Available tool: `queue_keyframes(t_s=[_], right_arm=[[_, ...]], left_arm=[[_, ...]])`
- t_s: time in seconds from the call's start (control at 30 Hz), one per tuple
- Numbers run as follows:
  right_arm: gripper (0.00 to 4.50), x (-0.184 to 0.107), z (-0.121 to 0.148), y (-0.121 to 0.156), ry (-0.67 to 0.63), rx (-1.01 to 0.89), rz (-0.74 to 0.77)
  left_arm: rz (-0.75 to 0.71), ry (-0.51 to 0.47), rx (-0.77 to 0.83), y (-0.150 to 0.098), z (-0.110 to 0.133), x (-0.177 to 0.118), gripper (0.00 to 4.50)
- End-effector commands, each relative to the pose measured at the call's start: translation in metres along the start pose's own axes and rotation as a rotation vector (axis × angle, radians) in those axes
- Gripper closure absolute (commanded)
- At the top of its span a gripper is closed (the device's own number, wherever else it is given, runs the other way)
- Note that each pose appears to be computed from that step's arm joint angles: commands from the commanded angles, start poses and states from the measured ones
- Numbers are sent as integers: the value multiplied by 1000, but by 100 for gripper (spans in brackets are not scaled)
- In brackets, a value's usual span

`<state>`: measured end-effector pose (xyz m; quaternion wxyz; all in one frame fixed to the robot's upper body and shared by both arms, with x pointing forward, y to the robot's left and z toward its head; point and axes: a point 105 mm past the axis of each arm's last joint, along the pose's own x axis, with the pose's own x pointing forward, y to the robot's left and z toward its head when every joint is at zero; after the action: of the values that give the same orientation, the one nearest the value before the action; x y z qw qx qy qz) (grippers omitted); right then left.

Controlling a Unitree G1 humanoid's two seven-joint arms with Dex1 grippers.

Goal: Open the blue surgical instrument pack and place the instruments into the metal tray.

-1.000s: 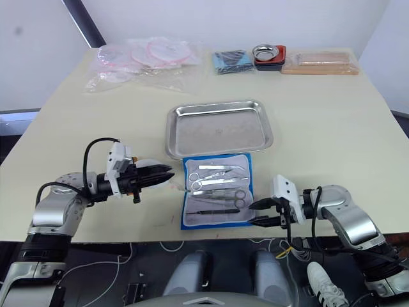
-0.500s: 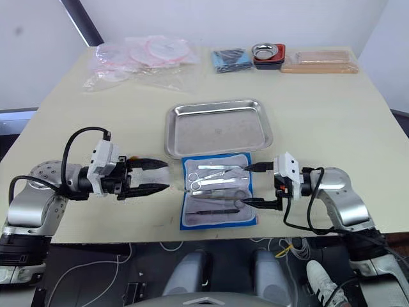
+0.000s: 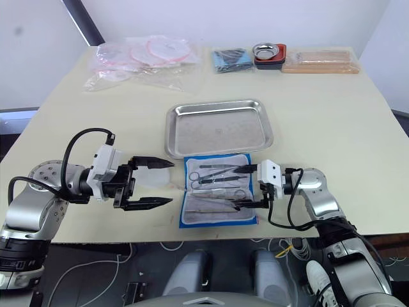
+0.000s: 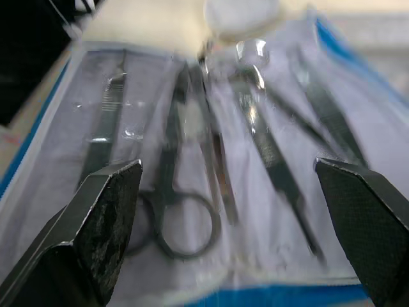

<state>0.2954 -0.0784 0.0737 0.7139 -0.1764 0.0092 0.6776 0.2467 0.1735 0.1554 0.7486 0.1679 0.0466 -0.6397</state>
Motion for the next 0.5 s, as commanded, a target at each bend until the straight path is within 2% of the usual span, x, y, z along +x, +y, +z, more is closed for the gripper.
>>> queue_keyframes(t_s=[0.03, 0.23, 0.5], right_arm=[[0, -2, -22, 9, 104, 71, 43], [0, -8, -51, 24, 233, 199, 94], [0, -5, -56, 25, 239, 223, 86]], left_arm=[[-27, -9, 37, -5, 6, 2, 8], [-30, -5, 28, -8, -1, 2, 8], [-20, 14, 36, -8, -9, -2, 8]])
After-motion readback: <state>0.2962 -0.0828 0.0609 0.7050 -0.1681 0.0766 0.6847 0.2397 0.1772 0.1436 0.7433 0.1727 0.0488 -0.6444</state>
